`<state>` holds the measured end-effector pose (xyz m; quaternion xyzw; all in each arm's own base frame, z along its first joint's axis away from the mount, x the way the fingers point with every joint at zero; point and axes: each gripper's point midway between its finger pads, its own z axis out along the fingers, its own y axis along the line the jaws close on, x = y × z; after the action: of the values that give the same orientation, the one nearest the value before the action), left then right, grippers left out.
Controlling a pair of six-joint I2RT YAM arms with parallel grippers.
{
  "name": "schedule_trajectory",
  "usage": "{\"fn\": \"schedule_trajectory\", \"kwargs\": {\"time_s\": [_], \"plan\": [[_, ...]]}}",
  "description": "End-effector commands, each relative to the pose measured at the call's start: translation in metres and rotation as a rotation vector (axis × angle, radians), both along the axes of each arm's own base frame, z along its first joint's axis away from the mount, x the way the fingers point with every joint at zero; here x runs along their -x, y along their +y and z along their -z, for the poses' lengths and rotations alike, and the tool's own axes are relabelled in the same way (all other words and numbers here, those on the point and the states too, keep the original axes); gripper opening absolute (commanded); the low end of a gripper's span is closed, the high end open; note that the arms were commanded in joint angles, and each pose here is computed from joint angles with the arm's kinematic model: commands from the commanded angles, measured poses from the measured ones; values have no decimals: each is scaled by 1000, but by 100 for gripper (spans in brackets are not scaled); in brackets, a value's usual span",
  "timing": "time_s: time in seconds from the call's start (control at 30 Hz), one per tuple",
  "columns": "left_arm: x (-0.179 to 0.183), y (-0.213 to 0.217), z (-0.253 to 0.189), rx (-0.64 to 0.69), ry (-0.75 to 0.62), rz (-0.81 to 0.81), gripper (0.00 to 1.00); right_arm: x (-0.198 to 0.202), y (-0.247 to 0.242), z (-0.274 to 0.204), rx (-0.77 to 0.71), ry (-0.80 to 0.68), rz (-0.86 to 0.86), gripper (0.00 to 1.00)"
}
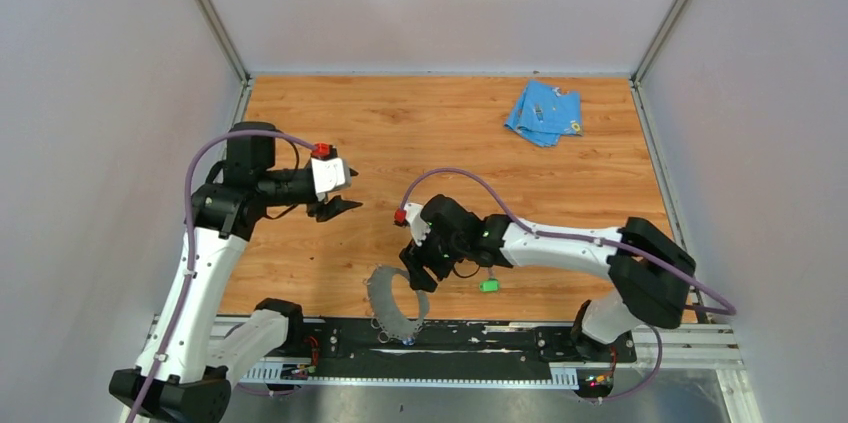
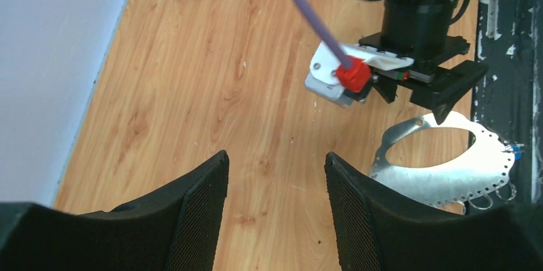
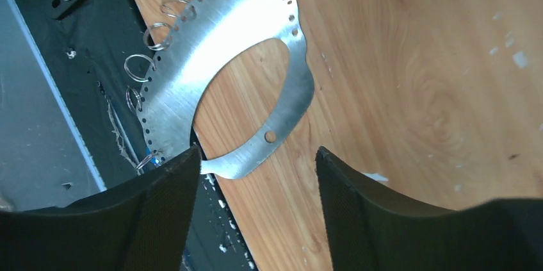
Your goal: Put the keys on the keyring
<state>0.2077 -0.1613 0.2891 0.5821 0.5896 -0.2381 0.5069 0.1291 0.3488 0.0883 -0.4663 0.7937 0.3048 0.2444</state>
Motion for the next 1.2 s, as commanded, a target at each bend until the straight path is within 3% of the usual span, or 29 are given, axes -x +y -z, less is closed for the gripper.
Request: {"fn": "schedule_trajectory", "kwargs": {"time_s": [0.0, 0.13, 0.33, 0.6, 0.77, 0.97, 1.17], "plan": [[1, 9, 17, -80, -83, 28, 61, 12, -7, 17, 18, 270, 18, 74], [0, 27, 89, -294, -149, 133, 63, 7, -8, 26, 56, 282, 35, 82], [24, 14, 171, -429, 137, 302, 63, -9, -14, 36, 70, 174, 117, 77], [18, 2, 216, -589, 481, 336, 61, -20, -32, -4, -119, 38, 203, 77], [29, -9, 235, -650, 456, 491, 56, -21, -49, 14, -112, 61, 231, 77], [36, -7, 250, -715, 394, 611, 50, -24, -58, 14, -201, 51, 280, 77], [38, -7, 260, -739, 396, 644, 45, -24, -63, 13, -271, 85, 304, 77]]}}
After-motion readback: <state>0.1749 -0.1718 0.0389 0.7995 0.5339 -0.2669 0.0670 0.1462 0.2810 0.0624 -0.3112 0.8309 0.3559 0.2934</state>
